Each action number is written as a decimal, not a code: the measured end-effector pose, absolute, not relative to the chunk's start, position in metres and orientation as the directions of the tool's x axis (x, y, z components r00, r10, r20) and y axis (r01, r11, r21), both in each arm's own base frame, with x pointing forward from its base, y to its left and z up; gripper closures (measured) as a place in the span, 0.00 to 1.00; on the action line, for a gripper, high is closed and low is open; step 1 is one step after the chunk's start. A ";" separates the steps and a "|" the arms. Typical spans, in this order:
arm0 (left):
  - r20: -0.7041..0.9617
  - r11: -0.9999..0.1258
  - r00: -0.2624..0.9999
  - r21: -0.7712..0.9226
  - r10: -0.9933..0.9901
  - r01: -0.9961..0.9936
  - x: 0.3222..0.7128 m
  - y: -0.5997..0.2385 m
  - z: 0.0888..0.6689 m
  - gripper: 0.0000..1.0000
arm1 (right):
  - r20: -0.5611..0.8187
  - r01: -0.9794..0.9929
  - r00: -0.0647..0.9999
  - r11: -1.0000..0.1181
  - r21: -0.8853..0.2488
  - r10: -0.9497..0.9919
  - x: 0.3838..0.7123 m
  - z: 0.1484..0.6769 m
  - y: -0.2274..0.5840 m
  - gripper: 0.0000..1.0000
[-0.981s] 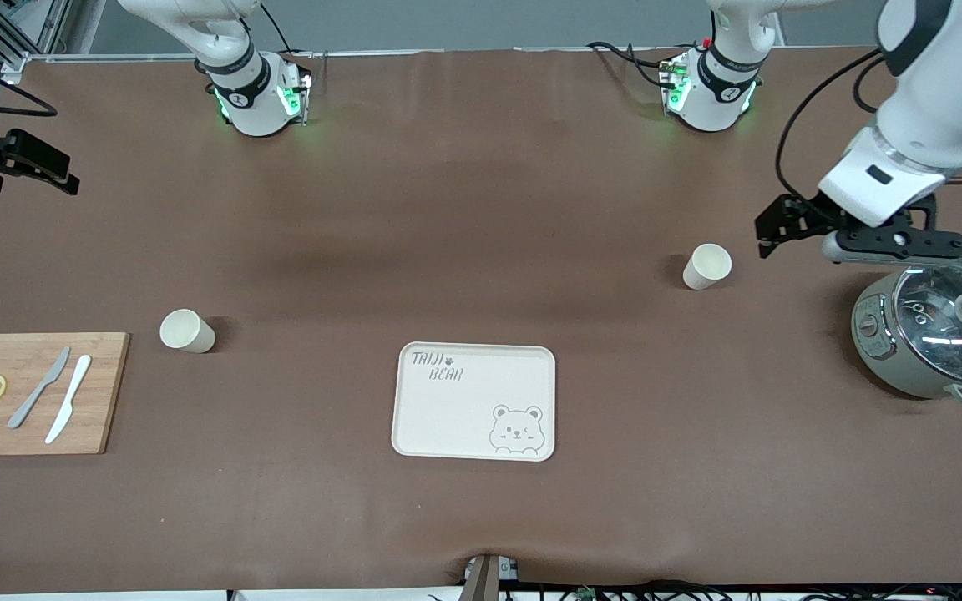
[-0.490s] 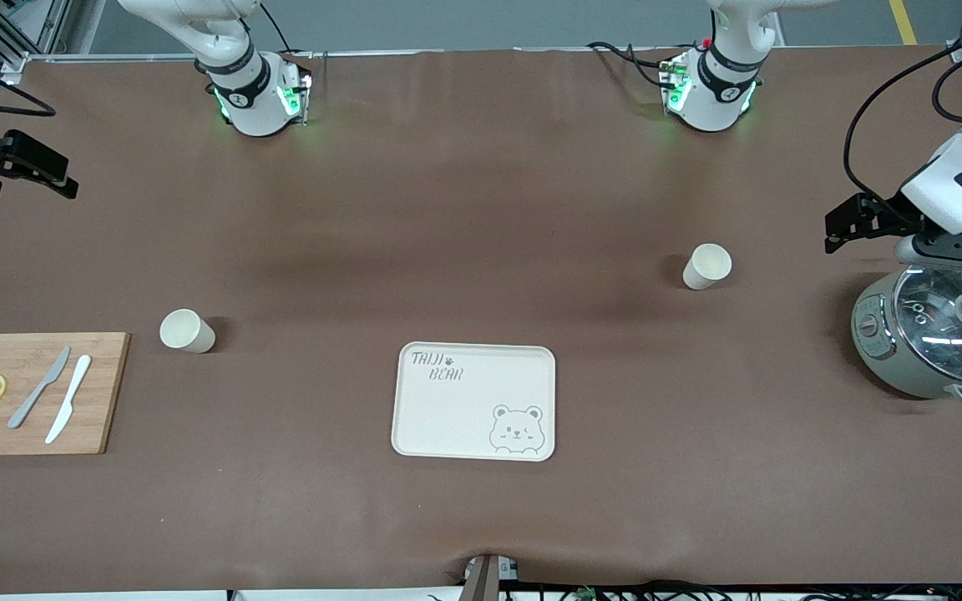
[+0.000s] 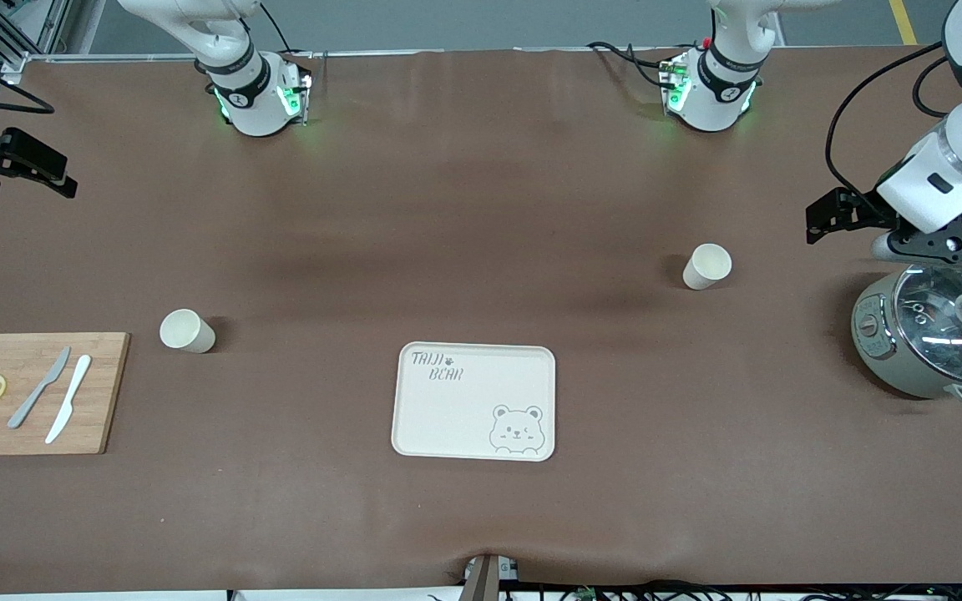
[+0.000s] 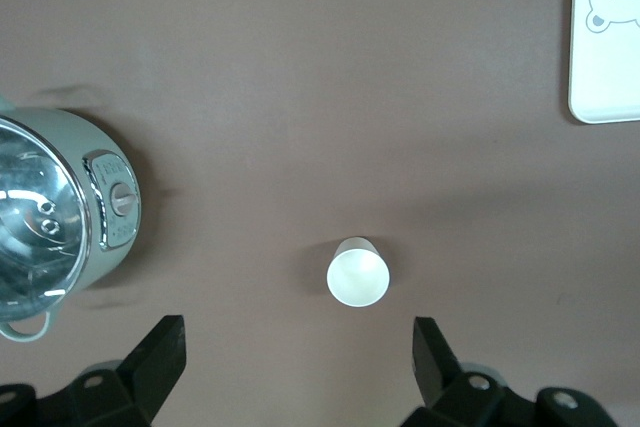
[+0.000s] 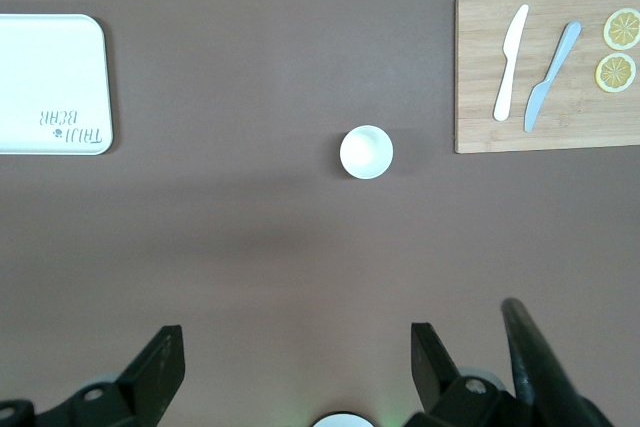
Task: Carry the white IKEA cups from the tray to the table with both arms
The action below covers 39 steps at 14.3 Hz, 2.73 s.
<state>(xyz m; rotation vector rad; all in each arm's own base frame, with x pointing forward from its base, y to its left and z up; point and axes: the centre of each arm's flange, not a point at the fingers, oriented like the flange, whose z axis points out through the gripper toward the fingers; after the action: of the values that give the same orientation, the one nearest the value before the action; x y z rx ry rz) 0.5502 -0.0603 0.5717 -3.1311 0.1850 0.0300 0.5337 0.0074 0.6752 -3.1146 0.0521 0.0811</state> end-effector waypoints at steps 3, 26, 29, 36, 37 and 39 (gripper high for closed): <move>-0.016 -0.994 0.993 -0.005 -0.113 -0.114 0.548 -0.067 0.575 0.00 | -0.052 -0.032 0.998 -0.999 -0.025 -0.030 0.534 0.676 0.009 0.00; 0.027 -0.995 0.995 0.021 -0.100 -0.101 0.549 -0.070 0.590 0.00 | -0.033 -0.021 0.999 -1.000 -0.011 -0.020 0.535 0.678 0.002 0.00; 0.016 -0.995 0.995 0.020 -0.101 -0.101 0.548 -0.070 0.588 0.00 | -0.033 -0.022 0.999 -1.000 -0.011 -0.021 0.535 0.678 0.002 0.00; 0.015 -0.994 0.995 0.020 -0.104 -0.104 0.548 -0.072 0.588 0.00 | -0.033 -0.022 0.999 -1.000 -0.012 -0.022 0.535 0.678 0.001 0.00; 0.015 -0.994 0.995 0.020 -0.103 -0.104 0.548 -0.072 0.588 0.00 | -0.033 -0.023 0.999 -1.000 -0.012 -0.022 0.535 0.678 0.001 0.00; 0.012 -0.994 0.995 0.020 -0.104 -0.104 0.548 -0.072 0.588 0.00 | -0.033 -0.022 0.999 -1.000 -0.012 -0.022 0.535 0.678 0.001 0.00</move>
<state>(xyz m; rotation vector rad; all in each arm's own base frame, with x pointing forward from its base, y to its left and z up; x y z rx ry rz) 0.5478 -0.0716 0.5879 -3.1583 0.1641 -0.0180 0.5354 0.0013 0.6778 -3.1291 0.0348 0.0513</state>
